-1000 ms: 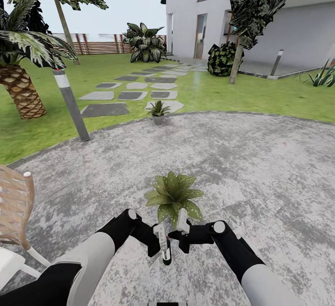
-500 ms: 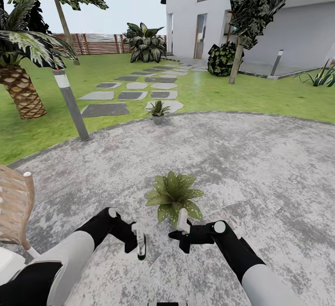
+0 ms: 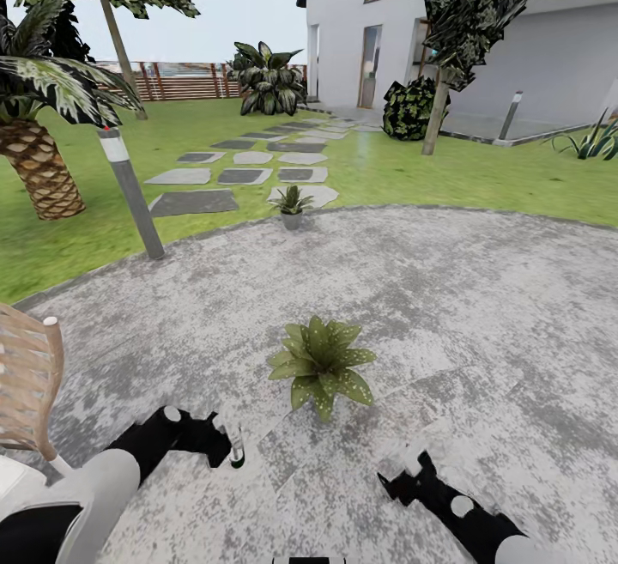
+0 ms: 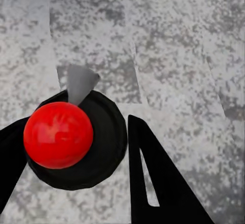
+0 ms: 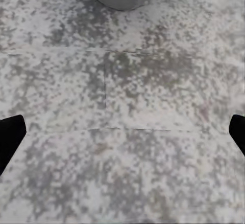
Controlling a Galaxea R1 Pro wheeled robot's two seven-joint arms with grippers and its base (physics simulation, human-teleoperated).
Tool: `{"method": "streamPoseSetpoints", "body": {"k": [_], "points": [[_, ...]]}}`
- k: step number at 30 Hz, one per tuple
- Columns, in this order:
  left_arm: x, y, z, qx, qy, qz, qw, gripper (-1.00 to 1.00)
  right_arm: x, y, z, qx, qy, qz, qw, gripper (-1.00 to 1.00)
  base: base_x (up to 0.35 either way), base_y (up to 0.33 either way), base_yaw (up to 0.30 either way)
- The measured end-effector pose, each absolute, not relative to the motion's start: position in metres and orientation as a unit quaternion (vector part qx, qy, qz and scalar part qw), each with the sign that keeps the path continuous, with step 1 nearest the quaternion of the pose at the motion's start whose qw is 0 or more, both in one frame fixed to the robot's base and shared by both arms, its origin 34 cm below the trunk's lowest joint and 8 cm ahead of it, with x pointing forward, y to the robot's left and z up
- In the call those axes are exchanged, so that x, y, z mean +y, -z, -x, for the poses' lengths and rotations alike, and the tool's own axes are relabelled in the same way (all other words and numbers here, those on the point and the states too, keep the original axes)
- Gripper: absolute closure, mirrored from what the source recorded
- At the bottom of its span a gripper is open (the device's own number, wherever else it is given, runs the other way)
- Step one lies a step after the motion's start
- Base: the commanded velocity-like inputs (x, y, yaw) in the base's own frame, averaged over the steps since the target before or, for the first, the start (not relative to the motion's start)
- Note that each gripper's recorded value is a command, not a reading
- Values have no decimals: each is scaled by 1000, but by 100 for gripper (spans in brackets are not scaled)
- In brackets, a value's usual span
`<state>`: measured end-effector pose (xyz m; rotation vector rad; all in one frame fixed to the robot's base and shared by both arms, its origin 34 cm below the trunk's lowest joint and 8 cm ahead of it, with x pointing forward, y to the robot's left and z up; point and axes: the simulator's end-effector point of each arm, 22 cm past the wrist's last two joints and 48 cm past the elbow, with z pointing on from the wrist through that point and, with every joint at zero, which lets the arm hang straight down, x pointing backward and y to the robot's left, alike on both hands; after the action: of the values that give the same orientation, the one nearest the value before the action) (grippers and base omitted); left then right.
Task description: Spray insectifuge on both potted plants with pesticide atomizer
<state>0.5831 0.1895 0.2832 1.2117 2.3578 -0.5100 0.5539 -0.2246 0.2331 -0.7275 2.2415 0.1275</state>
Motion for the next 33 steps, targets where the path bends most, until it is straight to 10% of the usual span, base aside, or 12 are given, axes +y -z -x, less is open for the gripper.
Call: {"method": "streamPoseSetpoints", "body": {"k": [2, 9, 33], "points": [[189, -280, -600, 876, 170, -364, 268, 100, -274, -224, -544, 913, -19, 121, 390, -100, 0, 0, 0], [239, -238, -581, 923, 49, -154, 350, 100, -283, -212, -485, 905, 3, 84, 416, -100, 0, 0, 0], [234, -221, -552, 930, 38, -102, 352, 100, -270, -182, -409, 929, 9, 67, 365, -100, 0, 0, 0]]}}
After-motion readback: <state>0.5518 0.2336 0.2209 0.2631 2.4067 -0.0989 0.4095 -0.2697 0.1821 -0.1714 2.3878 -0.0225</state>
